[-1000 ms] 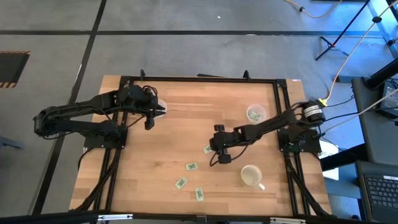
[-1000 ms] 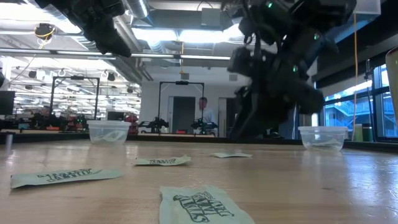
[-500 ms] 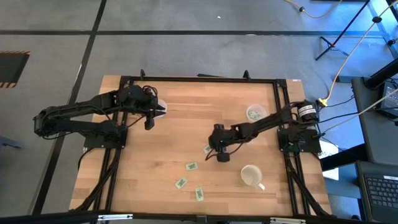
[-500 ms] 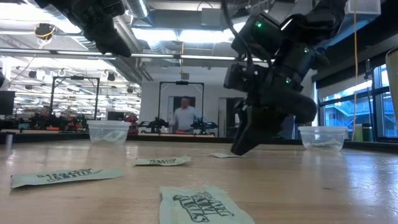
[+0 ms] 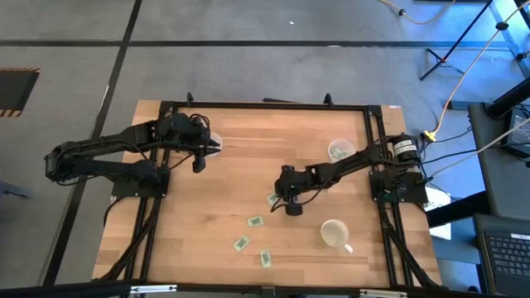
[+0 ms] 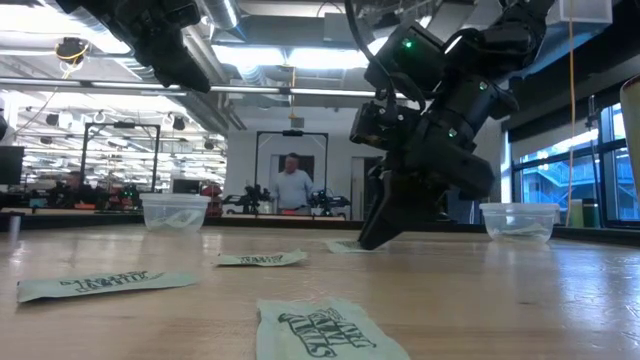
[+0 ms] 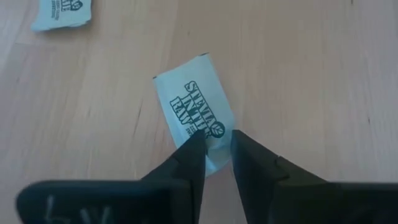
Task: Pick and place Stevia / Truvia into bins
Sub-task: Put the stevia packet into the right transparent container
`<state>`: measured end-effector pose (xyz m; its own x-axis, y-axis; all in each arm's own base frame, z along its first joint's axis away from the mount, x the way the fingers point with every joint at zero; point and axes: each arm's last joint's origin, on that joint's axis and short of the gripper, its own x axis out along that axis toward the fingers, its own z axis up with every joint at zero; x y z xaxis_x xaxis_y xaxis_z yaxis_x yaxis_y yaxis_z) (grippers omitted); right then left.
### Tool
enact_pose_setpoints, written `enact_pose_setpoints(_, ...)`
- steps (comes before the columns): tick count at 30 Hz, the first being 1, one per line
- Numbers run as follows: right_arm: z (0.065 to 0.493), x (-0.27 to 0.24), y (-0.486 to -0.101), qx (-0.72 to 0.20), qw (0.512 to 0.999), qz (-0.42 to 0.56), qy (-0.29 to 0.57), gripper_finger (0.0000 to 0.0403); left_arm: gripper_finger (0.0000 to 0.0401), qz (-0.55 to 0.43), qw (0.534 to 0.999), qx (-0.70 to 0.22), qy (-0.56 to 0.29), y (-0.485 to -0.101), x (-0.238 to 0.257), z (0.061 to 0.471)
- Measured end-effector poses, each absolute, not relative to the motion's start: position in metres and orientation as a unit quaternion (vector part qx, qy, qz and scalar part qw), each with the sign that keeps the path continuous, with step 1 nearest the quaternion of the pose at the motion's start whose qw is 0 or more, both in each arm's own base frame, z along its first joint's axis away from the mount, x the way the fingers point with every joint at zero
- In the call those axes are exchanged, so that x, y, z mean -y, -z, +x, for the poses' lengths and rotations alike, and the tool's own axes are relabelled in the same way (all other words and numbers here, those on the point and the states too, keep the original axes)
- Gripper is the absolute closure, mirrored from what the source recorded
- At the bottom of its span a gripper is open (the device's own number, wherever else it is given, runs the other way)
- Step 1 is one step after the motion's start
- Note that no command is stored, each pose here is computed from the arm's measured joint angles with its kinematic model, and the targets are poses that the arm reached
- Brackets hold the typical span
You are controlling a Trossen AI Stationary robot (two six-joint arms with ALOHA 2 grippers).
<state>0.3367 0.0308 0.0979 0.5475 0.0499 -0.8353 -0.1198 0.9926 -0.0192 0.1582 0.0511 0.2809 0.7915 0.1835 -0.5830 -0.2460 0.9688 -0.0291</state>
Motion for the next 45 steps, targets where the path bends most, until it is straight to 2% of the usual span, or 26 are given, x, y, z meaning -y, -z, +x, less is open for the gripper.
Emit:
enact_pose_setpoints(13,0.332,-0.031,-0.115,-0.474,0.877,-0.057,-0.061,0.0395,0.0315,-0.055,0.945,-0.302,-0.115,-0.281,-0.051,0.158)
enact_pose_setpoints(17,0.322,-0.028,-0.131,-0.486,0.87,-0.072,-0.037,0.0397,0.0315,-0.056,0.945,-0.302,-0.115,-0.281,-0.051,0.158)
enact_pose_setpoints(24,0.286,-0.017,-0.193,-0.484,0.867,-0.085,0.08,0.04,0.0315,-0.055,0.945,-0.301,-0.115,-0.281,-0.051,0.158)
enact_pose_setpoints(28,0.254,-0.005,-0.227,-0.471,0.862,-0.048,0.182,0.04,0.0315,-0.055,0.945,-0.301,-0.115,-0.281,-0.051,0.158)
enact_pose_setpoints(31,0.229,0.006,-0.243,-0.459,0.844,0.017,0.277,0.0401,0.0315,-0.056,0.945,-0.302,-0.115,-0.281,-0.051,0.158)
enact_pose_setpoints(35,0.201,0.019,-0.248,-0.471,0.79,0.106,0.377,0.0401,0.0315,-0.055,0.945,-0.301,-0.115,-0.281,-0.051,0.158)
enact_pose_setpoints(39,0.187,0.03,-0.242,-0.493,0.729,0.156,0.448,0.04,0.0315,-0.055,0.945,-0.301,-0.115,-0.281,-0.051,0.158)
enact_pose_setpoints(45,0.181,0.046,-0.221,-0.498,0.698,0.194,0.476,0.0397,0.0315,-0.055,0.945,-0.3,-0.115,-0.281,-0.051,0.158)
